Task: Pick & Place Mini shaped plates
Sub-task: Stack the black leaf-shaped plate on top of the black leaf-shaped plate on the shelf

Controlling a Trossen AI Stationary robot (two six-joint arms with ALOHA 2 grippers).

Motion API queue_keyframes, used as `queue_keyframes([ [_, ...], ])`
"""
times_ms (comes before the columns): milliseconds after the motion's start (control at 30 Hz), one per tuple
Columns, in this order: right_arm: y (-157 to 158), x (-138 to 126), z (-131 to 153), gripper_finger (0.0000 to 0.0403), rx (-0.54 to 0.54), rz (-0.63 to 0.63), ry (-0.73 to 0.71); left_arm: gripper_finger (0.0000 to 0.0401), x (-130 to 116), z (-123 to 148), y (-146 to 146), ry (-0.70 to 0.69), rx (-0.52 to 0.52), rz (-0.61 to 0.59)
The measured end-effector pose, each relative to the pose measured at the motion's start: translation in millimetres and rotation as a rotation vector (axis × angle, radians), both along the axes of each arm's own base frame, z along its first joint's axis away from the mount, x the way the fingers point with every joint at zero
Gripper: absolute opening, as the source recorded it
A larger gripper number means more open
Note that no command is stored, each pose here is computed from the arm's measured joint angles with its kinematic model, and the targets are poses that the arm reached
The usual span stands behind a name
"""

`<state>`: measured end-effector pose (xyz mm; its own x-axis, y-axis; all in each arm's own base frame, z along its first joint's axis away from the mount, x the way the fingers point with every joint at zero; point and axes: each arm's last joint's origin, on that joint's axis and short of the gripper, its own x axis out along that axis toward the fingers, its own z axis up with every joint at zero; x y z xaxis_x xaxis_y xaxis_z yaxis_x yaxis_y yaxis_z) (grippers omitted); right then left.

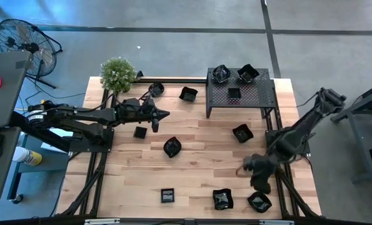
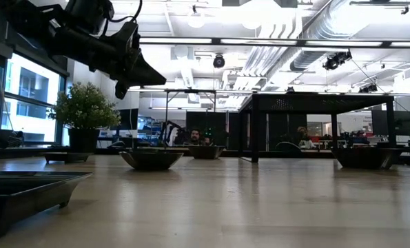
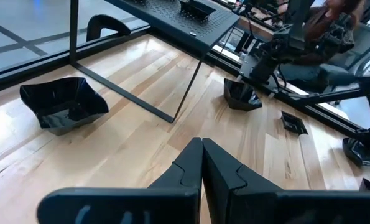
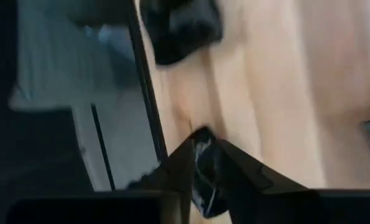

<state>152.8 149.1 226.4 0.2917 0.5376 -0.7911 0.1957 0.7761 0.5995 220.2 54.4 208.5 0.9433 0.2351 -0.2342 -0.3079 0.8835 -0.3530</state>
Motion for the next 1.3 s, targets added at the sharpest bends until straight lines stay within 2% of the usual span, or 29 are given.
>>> queue_keyframes([
  [133, 23, 1, -18, 0.0101, -0.02, 0.12, 0.036, 0.0001, 0, -1, 0, 0.015, -0.004, 0.0],
  [300, 36, 2, -45, 0.012, -0.122, 0.233, 0.083, 0.0001, 0, -1, 0, 0.015, -0.005, 0.0],
  [433, 39, 7, -61, 0.012, -0.181, 0.265, 0.106, 0.0001, 0, -2, 0, 0.016, -0.005, -0.001],
  [767, 47, 12, -82, 0.0088, -0.183, 0.414, 0.115, 0.0001, 0, -2, 0, 0.019, -0.007, -0.003],
  [1067, 46, 15, -84, 0.0011, -0.186, 0.4, 0.116, 0.0001, 0, -2, 0, 0.018, -0.01, -0.002],
  [1300, 35, 24, -71, 0.0005, -0.168, 0.306, 0.074, 0.0001, 0, -2, 0, 0.018, -0.009, -0.002],
])
